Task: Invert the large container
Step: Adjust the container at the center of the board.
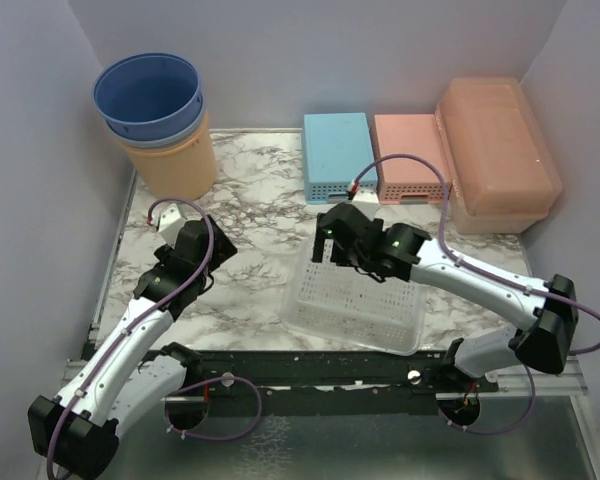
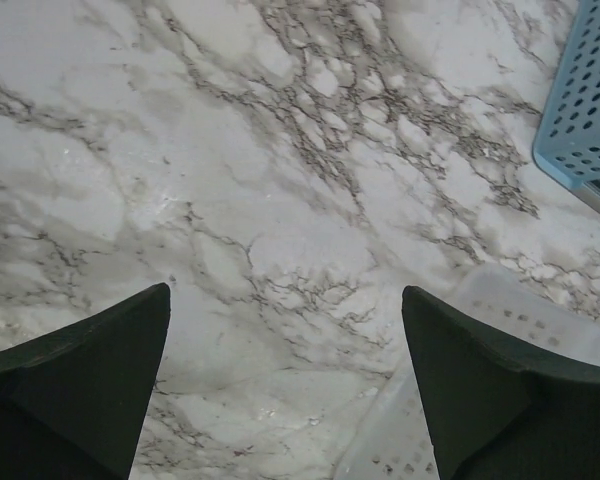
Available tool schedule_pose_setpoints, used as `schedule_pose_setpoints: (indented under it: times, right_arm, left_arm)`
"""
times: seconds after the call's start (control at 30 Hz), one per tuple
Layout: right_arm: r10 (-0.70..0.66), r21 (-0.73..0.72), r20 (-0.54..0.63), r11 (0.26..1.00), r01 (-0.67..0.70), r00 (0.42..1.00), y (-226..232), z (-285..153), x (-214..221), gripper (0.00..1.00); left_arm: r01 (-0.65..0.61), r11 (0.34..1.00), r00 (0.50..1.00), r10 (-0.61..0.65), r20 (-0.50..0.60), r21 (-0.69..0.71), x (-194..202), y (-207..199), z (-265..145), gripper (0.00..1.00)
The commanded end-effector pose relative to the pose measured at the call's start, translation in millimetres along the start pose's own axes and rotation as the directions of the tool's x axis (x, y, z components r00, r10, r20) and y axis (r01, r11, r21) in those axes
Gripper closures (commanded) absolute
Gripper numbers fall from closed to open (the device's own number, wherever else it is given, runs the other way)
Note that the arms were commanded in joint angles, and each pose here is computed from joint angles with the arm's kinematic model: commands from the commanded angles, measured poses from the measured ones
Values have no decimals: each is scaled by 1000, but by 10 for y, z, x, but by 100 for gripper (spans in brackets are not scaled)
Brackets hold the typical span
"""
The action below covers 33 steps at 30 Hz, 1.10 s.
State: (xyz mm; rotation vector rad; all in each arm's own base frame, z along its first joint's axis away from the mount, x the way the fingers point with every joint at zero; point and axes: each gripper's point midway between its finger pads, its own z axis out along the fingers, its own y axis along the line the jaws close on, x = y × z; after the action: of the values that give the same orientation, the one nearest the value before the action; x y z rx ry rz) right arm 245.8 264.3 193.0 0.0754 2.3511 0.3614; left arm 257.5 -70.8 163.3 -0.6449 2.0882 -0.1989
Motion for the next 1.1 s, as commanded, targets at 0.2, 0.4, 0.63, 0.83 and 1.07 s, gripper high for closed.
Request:
schedule_pose_setpoints:
  times: [0.2,0.4,0.63,0.83,1.07]
  right_arm:
    - [-186,309,75,939,154,980,287,199,421,0]
    - [-281,447,39,863,235,959,185,325,566,0]
    - [-339,468,-13,829,306,941,-113,368,765,0]
    - [-537,371,-106,760,534,837,-439,359,928,0]
    - [-599,181,-35,784,594,800,-621,187,984,0]
  left_arm:
    - [142,990,980,-138,-142,14,293,134,72,1]
    - [154,987,983,-157,-94,-41,227,313,26,1]
    - [154,986,987,-157,-43,-64,137,402,-26,1]
    - [161,987,984,-161,-72,-12,199,299,27,1]
    - [184,983,976,-180,-125,22,300,182,108,1]
